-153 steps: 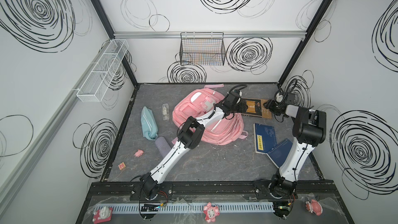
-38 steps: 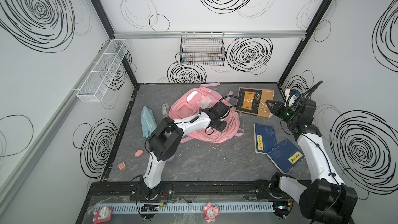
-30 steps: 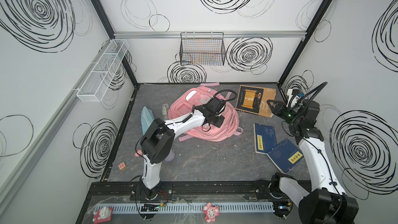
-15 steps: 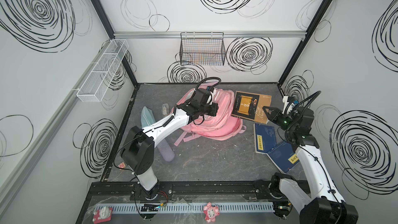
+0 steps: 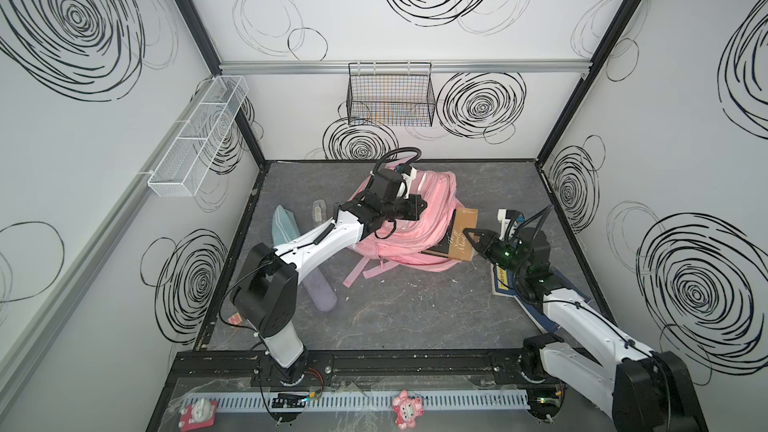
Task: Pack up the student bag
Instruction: 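Lower the brown book into the open backpack compartment with the right gripper, then open the right gripper to release the book inside the backpack, then move the right gripper out of the backpack toward the blue books, then grasp the top blue book's edge with left gripper while right gripper steadies it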
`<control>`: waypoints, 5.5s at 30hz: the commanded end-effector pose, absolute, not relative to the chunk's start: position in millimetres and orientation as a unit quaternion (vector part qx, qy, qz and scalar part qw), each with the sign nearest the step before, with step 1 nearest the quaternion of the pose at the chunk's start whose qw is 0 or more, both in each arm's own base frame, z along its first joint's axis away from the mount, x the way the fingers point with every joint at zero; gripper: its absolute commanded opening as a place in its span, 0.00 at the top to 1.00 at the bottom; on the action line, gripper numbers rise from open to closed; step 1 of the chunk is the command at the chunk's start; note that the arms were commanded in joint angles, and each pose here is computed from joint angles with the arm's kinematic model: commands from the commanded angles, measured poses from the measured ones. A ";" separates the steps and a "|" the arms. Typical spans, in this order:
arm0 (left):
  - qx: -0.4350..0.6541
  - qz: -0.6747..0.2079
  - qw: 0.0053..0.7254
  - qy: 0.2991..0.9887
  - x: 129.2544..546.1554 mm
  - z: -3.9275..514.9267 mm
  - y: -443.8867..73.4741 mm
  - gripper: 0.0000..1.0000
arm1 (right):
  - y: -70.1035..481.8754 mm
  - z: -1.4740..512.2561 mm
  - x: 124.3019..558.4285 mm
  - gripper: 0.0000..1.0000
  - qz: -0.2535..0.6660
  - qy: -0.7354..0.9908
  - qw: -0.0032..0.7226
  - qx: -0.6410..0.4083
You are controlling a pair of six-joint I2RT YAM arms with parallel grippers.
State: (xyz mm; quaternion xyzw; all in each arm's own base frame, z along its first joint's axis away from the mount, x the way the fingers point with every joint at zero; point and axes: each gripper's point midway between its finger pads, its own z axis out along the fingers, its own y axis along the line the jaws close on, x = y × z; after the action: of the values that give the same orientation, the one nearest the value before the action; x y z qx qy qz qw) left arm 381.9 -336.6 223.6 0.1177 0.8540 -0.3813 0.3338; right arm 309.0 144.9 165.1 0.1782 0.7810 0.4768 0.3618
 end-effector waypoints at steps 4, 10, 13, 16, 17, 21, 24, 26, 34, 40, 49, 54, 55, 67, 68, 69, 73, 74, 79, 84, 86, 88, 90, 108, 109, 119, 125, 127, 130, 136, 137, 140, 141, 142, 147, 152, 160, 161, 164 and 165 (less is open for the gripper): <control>0.169 -0.460 0.387 0.781 379.4 296.6 -363.4 1.00 | 175.3 206.7 341.8 1.00 0.548 0.725 0.385 0.158; 0.179 -0.466 0.378 0.780 377.6 297.3 -368.5 1.00 | 194.2 210.0 366.3 1.00 0.570 0.703 0.392 0.165; 0.183 -0.469 0.374 0.779 375.8 298.1 -371.8 1.00 | 203.0 206.4 379.4 1.00 0.584 0.695 0.384 0.171; 0.192 -0.475 0.365 0.777 371.7 298.8 -376.8 1.00 | 209.7 198.4 391.3 1.00 0.588 0.692 0.380 0.178; 0.197 -0.477 0.363 0.776 369.5 299.3 -378.3 1.00 | 211.7 195.3 395.0 1.00 0.584 0.693 0.382 0.181; 0.208 -0.475 0.361 0.775 364.6 301.3 -380.9 1.00 | 219.2 181.6 406.4 1.00 0.567 0.701 0.389 0.188; 0.212 -0.474 0.366 0.773 363.5 305.6 -378.5 1.00 | 226.4 165.7 411.6 1.00 0.556 0.712 0.382 0.194; 0.214 -0.477 0.367 0.769 361.9 308.3 -377.8 1.00 | 229.6 155.3 413.5 1.00 0.552 0.717 0.377 0.199; 0.219 -0.494 0.355 0.763 355.1 308.7 -380.3 1.00 | 251.9 129.1 416.0 0.97 0.543 0.734 0.353 0.204; 0.209 -0.505 0.338 0.766 357.3 300.9 -380.3 1.00 | 263.8 124.0 420.2 0.90 0.558 0.730 0.339 0.202; 0.179 -0.495 0.352 0.774 371.8 295.9 -363.2 1.00 | 219.7 117.7 401.2 1.00 0.515 0.737 0.364 0.243; 0.159 -0.503 0.353 0.773 378.5 294.7 -357.9 1.00 | 199.3 130.0 395.3 1.00 0.550 0.692 0.373 0.281; 0.156 -0.505 0.352 0.773 378.8 294.1 -357.7 1.00 | 198.9 135.2 395.2 1.00 0.557 0.684 0.375 0.285; 0.140 -0.519 0.348 0.768 381.4 294.8 -353.6 1.00 | 158.8 152.2 386.1 1.00 0.495 0.663 0.439 0.351; 0.139 -0.519 0.348 0.768 381.7 294.0 -353.4 1.00 | 156.3 151.5 386.2 1.00 0.487 0.665 0.443 0.354; 0.138 -0.519 0.347 0.769 381.9 293.3 -353.1 1.00 | 152.9 150.9 386.7 1.00 0.477 0.666 0.447 0.359; 0.139 -0.536 0.338 0.761 378.8 296.1 -356.5 1.00 | 162.8 158.3 395.9 1.00 0.485 0.666 0.448 0.347; 0.141 -0.541 0.336 0.758 377.5 297.9 -358.0 1.00 | 171.8 160.8 398.6 1.00 0.495 0.665 0.443 0.340; 0.146 -0.551 0.327 0.754 376.8 298.0 -361.0 1.00 | 215.0 166.7 404.3 1.00 0.555 0.640 0.419 0.327; 0.154 -0.548 0.321 0.756 378.5 294.9 -361.2 1.00 | 230.6 159.9 407.2 0.81 0.596 0.631 0.389 0.308; 0.155 -0.555 0.317 0.753 376.4 294.8 -363.4 1.00 | 230.0 146.8 404.1 0.62 0.589 0.650 0.371 0.306; 0.152 -0.551 0.318 0.756 377.5 291.1 -361.6 1.00 | 222.2 133.6 398.9 0.50 0.564 0.675 0.362 0.310; 0.148 -0.545 0.320 0.761 380.1 288.5 -357.7 1.00 | 208.8 124.7 392.3 0.45 0.527 0.703 0.365 0.309; 0.121 -0.519 0.336 0.777 399.5 278.7 -339.7 1.00 | 96.9 129.1 342.8 0.16 0.321 0.827 0.391 0.244; 0.122 -0.515 0.335 0.780 399.6 276.5 -340.0 1.00 | 87.3 127.1 338.0 0.16 0.306 0.833 0.389 0.246; 0.122 -0.491 0.335 0.795 400.5 267.7 -340.0 0.99 | -18.7 107.2 286.5 0.09 0.145 0.854 0.381 0.323; 0.136 -0.474 0.334 0.803 393.2 265.7 -349.8 0.56 | -64.7 98.4 264.3 0.01 0.083 0.840 0.371 0.388; 0.143 -0.469 0.341 0.802 388.2 270.5 -354.2 0.54 | -71.5 92.1 259.4 0.01 0.070 0.840 0.362 0.398; 0.149 -0.463 0.348 0.802 381.1 276.3 -360.8 0.53 | -80.4 83.1 251.9 0.02 0.058 0.833 0.347 0.427; 0.191 -0.469 0.327 0.797 339.4 272.0 -398.8 0.52 | -77.8 80.0 260.0 0.04 0.075 0.834 0.357 0.413; 0.197 -0.472 0.320 0.798 331.8 268.4 -405.8 0.53 | -74.0 80.3 264.3 0.05 0.087 0.836 0.360 0.404; 0.212 -0.478 0.293 0.801 308.5 251.0 -428.2 0.52 | -68.0 75.9 272.4 0.08 0.113 0.834 0.359 0.404; 0.215 -0.480 0.284 0.802 301.4 244.8 -435.0 0.52 | -64.9 73.7 275.4 0.10 0.126 0.832 0.357 0.407; 0.221 -0.482 0.276 0.802 293.7 239.4 -442.9 0.52 | -63.2 70.7 276.5 0.11 0.134 0.830 0.349 0.414; 0.253 -0.479 0.239 0.806 261.1 214.5 -472.2 0.52 | -74.0 53.0 258.5 0.10 0.094 0.827 0.293 0.471; 0.298 -0.464 0.215 0.806 242.8 194.2 -494.7 0.52 | -101.6 58.0 225.9 0.08 0.014 0.785 0.283 0.551; 0.331 -0.472 0.199 0.793 238.1 177.9 -525.7 0.53 | -142.2 98.4 192.7 0.05 -0.059 0.687 0.361 0.627; 0.336 -0.474 0.198 0.789 236.9 177.3 -530.4 0.52 | -150.1 98.8 182.2 0.00 -0.080 0.672 0.359 0.643; 0.349 -0.487 0.193 0.777 232.6 174.7 -544.5 0.52 | -166.1 77.6 157.2 0.00 -0.098 0.655 0.319 0.678; 0.351 -0.488 0.189 0.776 232.7 171.3 -548.3 0.52 | -170.2 66.6 150.7 0.00 -0.093 0.651 0.304 0.690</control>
State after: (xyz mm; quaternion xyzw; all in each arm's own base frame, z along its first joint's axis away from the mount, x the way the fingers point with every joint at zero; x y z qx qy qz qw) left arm 238.5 -530.1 161.9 0.3237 0.8038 -0.4653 0.1804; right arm 181.1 -158.9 88.6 0.6537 0.6678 -0.0580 0.3513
